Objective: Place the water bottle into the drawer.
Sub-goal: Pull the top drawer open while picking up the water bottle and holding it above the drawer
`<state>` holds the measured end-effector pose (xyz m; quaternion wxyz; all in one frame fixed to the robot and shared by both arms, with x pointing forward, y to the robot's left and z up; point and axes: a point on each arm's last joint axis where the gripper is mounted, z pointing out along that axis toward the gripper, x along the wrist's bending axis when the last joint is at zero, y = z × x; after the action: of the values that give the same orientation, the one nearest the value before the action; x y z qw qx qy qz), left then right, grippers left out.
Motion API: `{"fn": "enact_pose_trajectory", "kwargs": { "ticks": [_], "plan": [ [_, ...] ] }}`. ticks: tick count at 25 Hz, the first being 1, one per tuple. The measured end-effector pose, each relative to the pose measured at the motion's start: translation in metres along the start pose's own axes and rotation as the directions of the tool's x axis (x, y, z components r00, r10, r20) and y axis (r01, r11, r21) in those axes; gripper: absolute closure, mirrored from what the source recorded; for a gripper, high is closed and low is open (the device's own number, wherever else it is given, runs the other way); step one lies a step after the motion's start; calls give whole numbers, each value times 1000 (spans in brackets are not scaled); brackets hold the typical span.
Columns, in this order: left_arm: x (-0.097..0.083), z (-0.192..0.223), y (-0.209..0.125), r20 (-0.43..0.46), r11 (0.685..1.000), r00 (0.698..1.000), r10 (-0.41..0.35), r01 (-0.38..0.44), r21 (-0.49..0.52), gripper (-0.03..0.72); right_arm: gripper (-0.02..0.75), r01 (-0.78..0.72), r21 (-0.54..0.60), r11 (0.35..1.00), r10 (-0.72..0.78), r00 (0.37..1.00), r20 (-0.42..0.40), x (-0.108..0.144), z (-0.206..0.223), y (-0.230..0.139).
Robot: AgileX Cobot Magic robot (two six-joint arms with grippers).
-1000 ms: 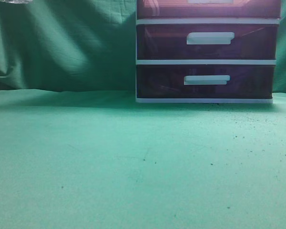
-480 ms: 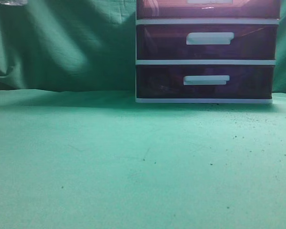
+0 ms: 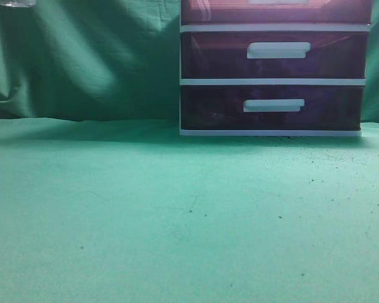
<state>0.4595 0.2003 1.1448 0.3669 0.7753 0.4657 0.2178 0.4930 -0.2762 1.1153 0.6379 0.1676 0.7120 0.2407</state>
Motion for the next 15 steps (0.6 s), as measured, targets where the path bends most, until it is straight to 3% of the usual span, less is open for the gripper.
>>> {"fn": "enact_pose_trajectory", "kwargs": {
  "ticks": [5, 9, 15],
  "plan": [
    [1, 0, 0, -7, 1000, 1000, 8, -8, -1, 423, 454, 269, -124, 955, -280, 957, -78, 34, 61, 8],
    [1, 0, 0, -12, 1000, 1000, 13, -13, 0, 423, 459, 340, -178, 923, -361, 927, -103, 50, 102, 19],
    [2, 0, 0, -24, 1000, 999, 27, -27, 2, 423, 433, 368, -195, 909, -391, 916, -93, 54, 138, 23]
  ]
}}
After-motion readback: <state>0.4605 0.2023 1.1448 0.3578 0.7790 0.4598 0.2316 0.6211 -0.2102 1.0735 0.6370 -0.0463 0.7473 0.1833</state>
